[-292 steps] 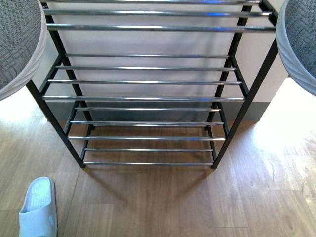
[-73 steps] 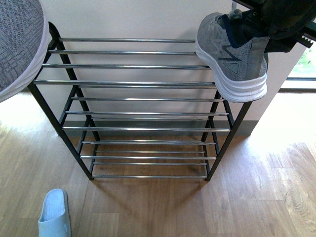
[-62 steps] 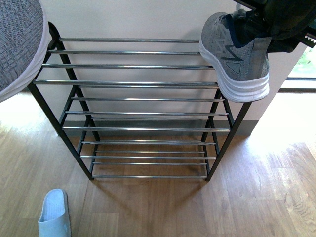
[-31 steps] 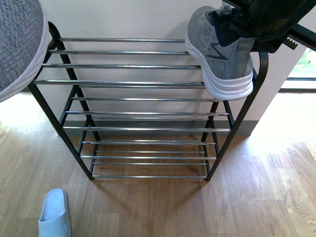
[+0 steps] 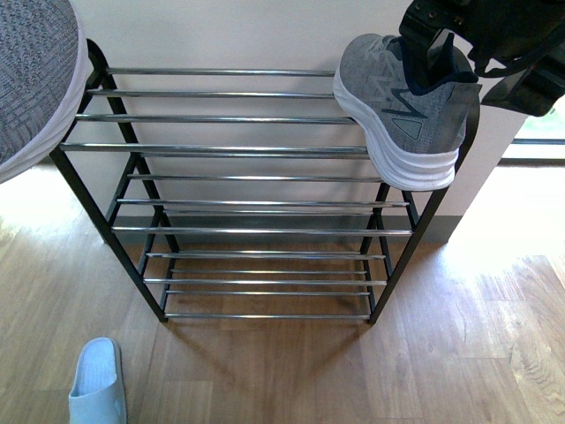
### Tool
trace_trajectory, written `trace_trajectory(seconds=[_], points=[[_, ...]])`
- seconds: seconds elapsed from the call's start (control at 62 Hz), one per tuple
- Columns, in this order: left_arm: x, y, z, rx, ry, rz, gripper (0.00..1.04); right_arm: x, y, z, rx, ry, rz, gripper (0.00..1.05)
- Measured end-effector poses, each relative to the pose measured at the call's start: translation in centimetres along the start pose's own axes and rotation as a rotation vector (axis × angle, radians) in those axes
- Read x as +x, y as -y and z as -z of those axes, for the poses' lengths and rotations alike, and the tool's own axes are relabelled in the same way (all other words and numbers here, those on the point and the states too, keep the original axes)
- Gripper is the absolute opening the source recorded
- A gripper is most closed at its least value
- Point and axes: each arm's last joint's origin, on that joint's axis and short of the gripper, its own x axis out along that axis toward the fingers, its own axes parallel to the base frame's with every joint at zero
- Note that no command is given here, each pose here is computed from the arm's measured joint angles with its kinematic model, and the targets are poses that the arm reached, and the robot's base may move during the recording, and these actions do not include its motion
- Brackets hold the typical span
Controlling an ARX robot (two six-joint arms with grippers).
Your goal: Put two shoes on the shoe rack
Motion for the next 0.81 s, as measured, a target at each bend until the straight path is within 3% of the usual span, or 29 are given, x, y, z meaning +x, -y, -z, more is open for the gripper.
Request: trace_trajectory(seconds=[0.145, 0.436, 0.565, 0.726, 0.807], points=[[0.0, 0.0, 0.0, 0.000, 0.000, 0.000, 0.02, -3.2, 0.8, -1.2, 0.013, 0.048, -0.081, 0.97], [0.0, 0.0, 0.0, 0.000, 0.000, 0.000, 0.02, -8.9, 2.8, -1.8, -0.063, 0.068, -0.330, 0.95], [0.0, 0.0, 0.0, 0.000, 0.000, 0.003, 0.02, -8.8, 2.7, -4.0, -0.127, 0.105, -0.504, 0.95], [0.0, 0.0, 0.0, 0.001, 0.001, 0.000, 0.02, -10.2, 6.5, -3.9, -0.223, 0.185, -0.615, 0.95], [0.0, 0.0, 0.0, 0.000, 0.000, 0.002, 0.02, -12.3, 9.0, -4.2, -0.273, 0.293, -0.672, 0.95]])
